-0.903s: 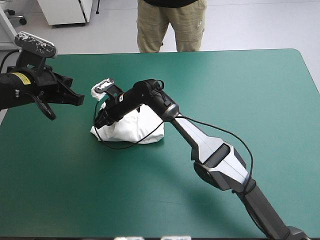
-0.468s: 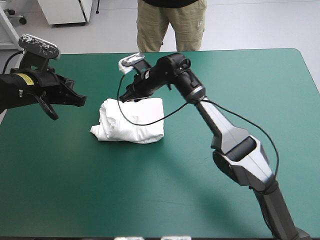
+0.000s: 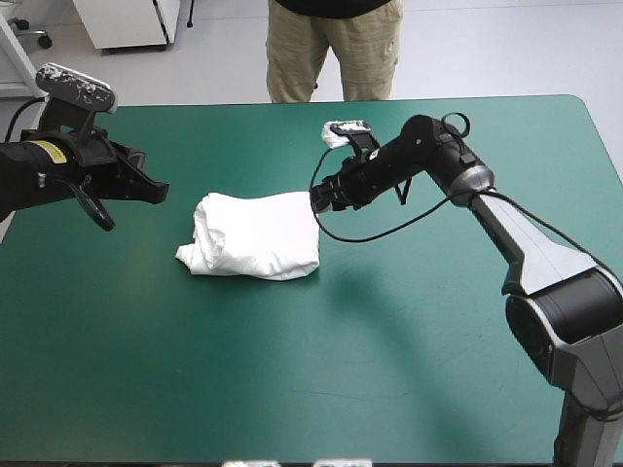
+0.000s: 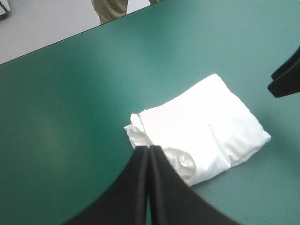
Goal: Fold the cloth
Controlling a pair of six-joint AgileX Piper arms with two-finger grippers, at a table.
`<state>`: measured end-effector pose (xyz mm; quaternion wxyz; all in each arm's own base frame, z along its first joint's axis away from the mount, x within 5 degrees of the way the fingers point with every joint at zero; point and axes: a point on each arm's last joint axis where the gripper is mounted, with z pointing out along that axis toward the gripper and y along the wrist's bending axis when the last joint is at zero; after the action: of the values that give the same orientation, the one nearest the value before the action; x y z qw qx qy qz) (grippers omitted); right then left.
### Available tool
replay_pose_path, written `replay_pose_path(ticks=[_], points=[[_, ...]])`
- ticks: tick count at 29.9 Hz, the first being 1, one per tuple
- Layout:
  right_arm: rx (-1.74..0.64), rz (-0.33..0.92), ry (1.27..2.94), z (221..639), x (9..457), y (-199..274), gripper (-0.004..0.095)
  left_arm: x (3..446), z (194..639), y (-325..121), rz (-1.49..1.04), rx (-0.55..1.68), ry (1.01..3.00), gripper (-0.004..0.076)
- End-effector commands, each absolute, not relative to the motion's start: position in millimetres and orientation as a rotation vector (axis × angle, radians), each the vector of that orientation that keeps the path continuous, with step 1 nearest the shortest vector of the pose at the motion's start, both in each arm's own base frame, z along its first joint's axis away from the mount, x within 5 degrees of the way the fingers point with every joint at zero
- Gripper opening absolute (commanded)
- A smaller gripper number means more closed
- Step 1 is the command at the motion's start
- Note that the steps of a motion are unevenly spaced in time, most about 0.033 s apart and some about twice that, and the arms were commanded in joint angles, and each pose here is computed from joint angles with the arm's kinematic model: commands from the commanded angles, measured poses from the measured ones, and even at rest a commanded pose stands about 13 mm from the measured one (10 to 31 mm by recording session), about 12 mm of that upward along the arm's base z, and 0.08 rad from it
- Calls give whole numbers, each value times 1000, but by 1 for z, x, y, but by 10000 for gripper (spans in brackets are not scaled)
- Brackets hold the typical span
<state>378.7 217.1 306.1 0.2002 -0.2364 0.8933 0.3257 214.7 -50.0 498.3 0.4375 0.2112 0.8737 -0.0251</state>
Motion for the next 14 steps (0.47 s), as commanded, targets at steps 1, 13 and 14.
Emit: replay_pose_path(ticks=[1,13,14], points=[[-538,1065,2353,312,376,211,491,210,512,-50,-81,493,2080,-9],[-446,1172,2465,235,393,222,541,213,510,-51,-83,492,2088,-9],[-444,1173,2470,233,394,223,516,213,510,-51,-83,492,2088,-9]])
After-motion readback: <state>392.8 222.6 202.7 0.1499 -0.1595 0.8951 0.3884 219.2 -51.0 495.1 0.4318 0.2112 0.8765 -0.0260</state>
